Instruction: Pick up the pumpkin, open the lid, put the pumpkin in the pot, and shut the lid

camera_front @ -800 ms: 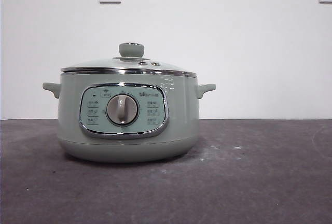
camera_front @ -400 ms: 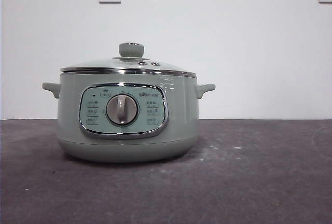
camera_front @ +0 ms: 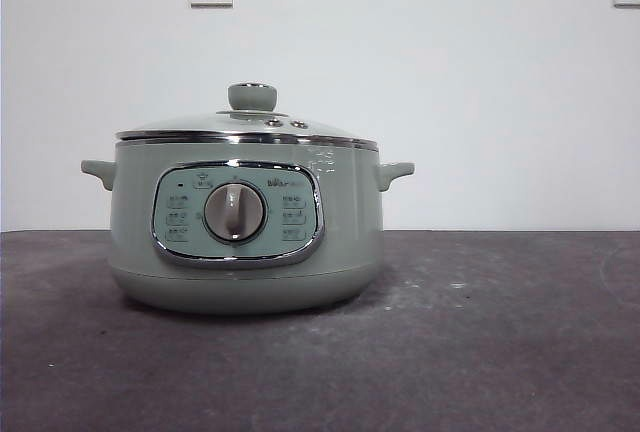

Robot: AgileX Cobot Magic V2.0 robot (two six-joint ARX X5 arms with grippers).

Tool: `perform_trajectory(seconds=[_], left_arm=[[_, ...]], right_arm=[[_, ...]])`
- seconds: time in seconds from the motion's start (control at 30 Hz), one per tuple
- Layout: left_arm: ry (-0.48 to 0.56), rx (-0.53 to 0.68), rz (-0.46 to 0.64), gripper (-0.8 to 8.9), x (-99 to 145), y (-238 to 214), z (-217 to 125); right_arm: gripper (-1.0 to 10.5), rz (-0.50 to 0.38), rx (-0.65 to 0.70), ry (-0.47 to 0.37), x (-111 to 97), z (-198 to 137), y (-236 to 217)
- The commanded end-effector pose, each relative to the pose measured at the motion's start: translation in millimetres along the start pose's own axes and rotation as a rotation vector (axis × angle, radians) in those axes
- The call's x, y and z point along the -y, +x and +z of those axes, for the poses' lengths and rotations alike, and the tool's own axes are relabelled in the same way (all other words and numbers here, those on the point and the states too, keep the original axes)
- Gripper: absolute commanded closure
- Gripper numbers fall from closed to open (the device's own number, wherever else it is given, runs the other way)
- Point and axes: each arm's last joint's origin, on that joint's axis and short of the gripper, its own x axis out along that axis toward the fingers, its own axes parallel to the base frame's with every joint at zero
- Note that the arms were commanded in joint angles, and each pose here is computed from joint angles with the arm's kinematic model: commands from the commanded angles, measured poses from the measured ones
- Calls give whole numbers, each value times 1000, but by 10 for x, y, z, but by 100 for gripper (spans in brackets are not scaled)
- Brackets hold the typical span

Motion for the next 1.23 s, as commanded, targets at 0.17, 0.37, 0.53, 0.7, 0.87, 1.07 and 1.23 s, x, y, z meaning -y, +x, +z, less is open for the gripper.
perform_trajectory(seconds=[0.17,0.37,0.53,0.7,0.87,1.07,1.23], left_arm=[[-8,-12,3,817,1,14,-49],[-8,-12,3,817,1,14,-49],[-8,-12,3,817,1,14,-49],[-8,-12,3,817,1,14,-49],[-8,-12,3,817,1,14,-49],[-8,-12,3,817,1,14,-49],[-8,-12,3,817,1,14,-49]], right_arm=[[946,-99,108,-8,8,-669,381],[946,-137,142,56,27,-1392,744],[946,-164,139,103,22,-1909,910],[946,-202,117,115,13,-2271,981],[946,-335,62,162,39,-2561,1032],[946,-395,-6,180,53,-2819,1090],[946,-398,-43,215,51,-2959,1123]])
